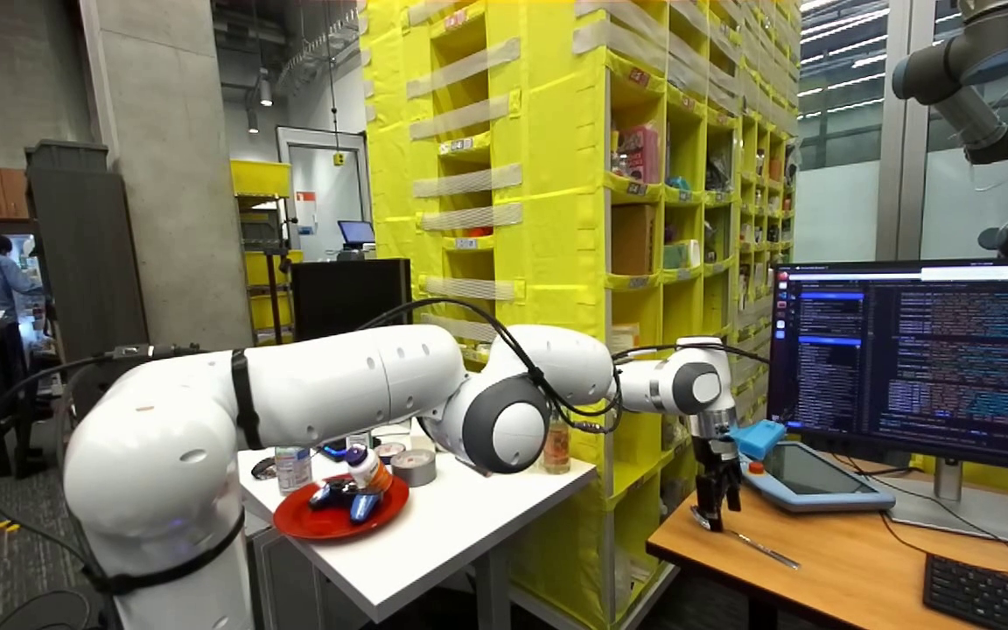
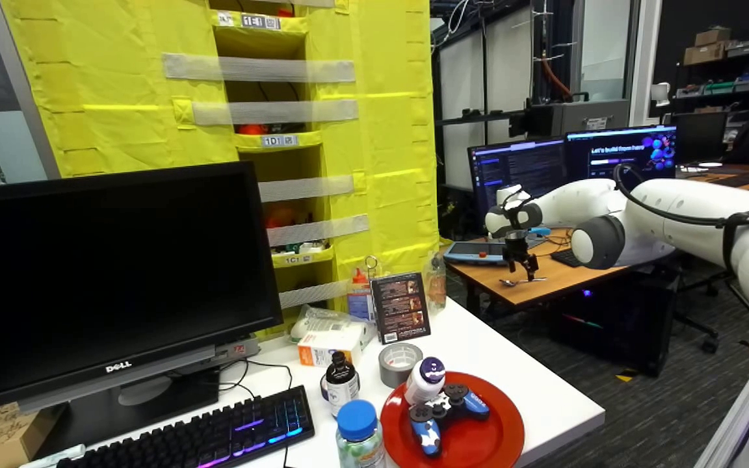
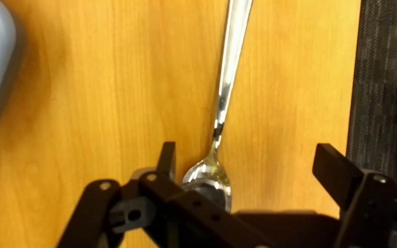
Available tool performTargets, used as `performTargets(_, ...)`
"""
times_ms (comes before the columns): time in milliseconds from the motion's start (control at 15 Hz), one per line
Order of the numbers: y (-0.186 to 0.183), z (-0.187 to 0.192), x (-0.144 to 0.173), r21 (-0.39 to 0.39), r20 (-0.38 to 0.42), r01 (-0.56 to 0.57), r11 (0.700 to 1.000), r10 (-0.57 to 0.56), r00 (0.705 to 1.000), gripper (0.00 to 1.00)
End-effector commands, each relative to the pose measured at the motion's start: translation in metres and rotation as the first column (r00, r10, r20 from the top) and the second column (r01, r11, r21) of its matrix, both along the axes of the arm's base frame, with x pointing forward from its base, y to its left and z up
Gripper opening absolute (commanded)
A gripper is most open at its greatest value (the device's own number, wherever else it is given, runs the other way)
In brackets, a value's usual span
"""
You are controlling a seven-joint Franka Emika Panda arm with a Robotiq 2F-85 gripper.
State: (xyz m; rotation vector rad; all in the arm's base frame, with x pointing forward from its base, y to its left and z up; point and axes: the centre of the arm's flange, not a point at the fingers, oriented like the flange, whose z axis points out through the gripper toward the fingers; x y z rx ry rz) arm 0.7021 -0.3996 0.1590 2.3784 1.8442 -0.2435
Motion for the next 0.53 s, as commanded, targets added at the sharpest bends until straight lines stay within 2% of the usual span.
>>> performTargets(0, 0.000, 0.000, 0.000, 0.000, 0.000, 0.000, 1.000, 0.000, 1.000, 1.00)
performTargets(200, 0.000, 0.000, 0.003, 0.001, 0.011, 0.000, 1.000, 0.000, 1.000, 1.00)
performTargets(467, 0.000, -0.004, 0.015, 0.000, 0.079, 0.018, 1.000, -0.018, 0.997, 1.00)
